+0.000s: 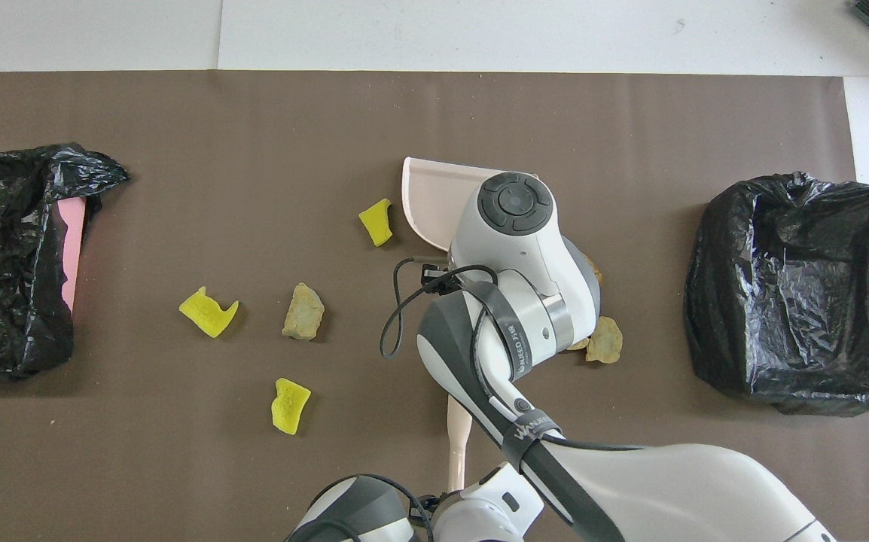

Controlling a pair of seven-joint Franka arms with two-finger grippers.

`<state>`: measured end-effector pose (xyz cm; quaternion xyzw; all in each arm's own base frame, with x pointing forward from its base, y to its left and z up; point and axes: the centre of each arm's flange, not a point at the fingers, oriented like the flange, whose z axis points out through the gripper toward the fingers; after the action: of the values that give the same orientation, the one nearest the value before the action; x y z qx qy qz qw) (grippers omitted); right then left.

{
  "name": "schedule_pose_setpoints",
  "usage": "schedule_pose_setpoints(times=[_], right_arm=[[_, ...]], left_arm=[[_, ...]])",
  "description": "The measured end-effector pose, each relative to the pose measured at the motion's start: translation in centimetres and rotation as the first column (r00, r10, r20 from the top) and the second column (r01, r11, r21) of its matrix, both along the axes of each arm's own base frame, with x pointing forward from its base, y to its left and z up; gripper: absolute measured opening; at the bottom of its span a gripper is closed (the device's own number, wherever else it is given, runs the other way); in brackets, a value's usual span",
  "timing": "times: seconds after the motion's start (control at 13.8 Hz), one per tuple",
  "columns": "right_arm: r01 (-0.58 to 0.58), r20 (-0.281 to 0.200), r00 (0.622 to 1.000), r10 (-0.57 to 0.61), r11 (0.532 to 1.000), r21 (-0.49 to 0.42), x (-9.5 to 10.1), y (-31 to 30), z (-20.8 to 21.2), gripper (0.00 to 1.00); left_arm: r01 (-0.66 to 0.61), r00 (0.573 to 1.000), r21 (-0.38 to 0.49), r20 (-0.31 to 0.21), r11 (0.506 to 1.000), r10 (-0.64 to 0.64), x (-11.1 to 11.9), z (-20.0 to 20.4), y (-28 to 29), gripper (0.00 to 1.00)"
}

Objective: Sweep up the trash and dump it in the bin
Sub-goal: 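Grasp the dustpan with the right gripper while the left gripper lifts the brush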

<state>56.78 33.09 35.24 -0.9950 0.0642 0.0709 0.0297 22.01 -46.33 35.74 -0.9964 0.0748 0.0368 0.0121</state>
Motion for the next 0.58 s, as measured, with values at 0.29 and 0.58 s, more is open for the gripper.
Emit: schedule_pose_setpoints(times=[0.29,0.58], right_arm=[[0.069,-0.009,0.998,-0.069,0.998,0.009,0.0,0.1,0.3,0.32],[-0.154,0.018,0.988,0.154,0.987,0.039,0.4,-0.5,0.6,0.32]], left_arm=[[-0.041,0.999,0.082,-0.010,0.996,0.042,2.9,3.1,3.4,0.26],[-0.071,0.997,0.132,-0.029,0.989,0.075,6.6,7.7,9.6,0.26]])
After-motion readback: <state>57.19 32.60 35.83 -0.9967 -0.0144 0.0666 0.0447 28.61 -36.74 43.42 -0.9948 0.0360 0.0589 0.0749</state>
